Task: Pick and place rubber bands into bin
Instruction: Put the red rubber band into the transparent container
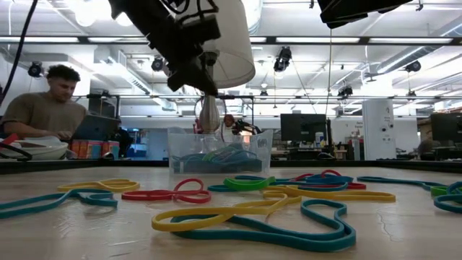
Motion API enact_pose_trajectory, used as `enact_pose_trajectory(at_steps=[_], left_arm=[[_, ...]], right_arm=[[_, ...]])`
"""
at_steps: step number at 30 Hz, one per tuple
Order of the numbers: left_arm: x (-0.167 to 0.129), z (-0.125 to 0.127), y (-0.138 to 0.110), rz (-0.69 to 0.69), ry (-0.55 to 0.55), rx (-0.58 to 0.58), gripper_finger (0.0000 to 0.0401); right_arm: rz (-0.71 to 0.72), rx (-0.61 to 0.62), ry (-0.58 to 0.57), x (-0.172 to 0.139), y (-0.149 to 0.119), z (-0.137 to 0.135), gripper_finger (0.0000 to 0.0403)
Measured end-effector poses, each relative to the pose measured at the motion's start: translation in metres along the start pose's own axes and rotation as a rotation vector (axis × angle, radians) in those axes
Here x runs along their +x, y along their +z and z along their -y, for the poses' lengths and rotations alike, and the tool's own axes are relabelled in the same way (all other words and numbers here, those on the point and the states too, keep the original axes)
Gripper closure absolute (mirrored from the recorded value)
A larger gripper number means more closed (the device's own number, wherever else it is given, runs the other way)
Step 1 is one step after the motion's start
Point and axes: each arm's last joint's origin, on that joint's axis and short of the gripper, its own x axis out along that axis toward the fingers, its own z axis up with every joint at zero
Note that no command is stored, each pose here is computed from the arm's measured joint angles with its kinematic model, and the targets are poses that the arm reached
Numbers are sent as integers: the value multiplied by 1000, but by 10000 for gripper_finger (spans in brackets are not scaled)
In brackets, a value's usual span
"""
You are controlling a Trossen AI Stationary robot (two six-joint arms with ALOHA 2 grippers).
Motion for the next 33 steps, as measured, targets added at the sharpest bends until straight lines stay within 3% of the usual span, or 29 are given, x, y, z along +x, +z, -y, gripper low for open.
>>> enact_pose_trajectory(at_steps=[5,10,18,24,33], left_arm=[[2,3,-5,-13,-9,-25,401],[3,3,-4,12,-85,-51,398],[4,3,-5,11,-83,-53,321],[2,6,-7,-15,-100,-91,282],[-11,32,-15,-61,-166,-119,280]], right_arm=[[0,0,0,0,0,0,328],[0,0,0,0,0,0,333],[-15,15,2,2,-5,-1,322],[-168,193,2,3,-25,-4,317],[-304,389,-38,11,-67,-9,329]])
